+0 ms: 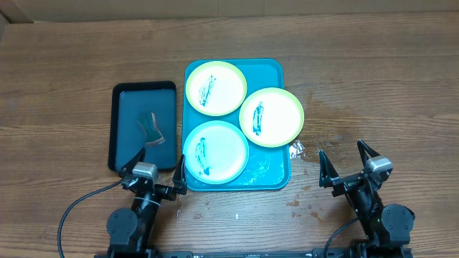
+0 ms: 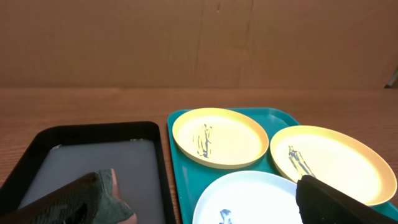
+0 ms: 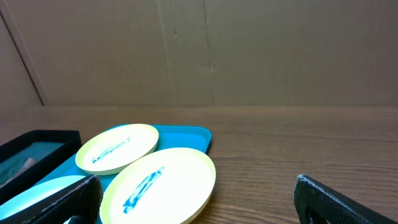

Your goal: Clean dirty plates on tray and stack at the side

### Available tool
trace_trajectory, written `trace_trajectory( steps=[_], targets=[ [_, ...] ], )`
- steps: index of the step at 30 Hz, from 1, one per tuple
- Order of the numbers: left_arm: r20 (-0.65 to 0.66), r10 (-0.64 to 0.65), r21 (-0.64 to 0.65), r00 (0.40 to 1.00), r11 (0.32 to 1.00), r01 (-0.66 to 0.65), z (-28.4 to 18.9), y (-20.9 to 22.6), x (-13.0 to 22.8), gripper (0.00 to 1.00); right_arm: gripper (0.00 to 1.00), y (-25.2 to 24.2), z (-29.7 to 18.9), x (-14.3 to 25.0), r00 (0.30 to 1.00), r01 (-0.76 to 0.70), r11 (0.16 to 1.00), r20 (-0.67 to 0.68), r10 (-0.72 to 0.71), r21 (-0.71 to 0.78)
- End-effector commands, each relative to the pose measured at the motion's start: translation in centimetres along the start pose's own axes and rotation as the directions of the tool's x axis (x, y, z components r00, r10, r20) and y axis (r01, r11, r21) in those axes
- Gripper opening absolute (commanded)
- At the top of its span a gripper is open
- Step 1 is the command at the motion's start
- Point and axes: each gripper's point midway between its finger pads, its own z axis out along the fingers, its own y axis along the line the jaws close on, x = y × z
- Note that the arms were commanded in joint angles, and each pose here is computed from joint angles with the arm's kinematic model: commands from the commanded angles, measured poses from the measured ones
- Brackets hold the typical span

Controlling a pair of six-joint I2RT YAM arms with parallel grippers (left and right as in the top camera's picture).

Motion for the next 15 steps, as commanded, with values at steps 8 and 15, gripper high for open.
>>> trace_trajectory(
  steps=[8, 15],
  targets=[
    [0.011, -0.013, -0.013, 1.000, 1.000, 0.014, 0.0, 0.3, -0.2, 1.00, 1.00, -0.2, 0.0, 0.1, 1.000, 0.001, 1.000, 0.006, -0.001, 0.008],
    [0.006, -0.013, 0.052, 1.000, 0.999, 0.013, 0.0, -0.9, -0.1, 1.00, 1.00, -0.2, 0.0, 0.1, 1.000, 0.001, 1.000, 0.006, -0.001, 0.007]
  ],
)
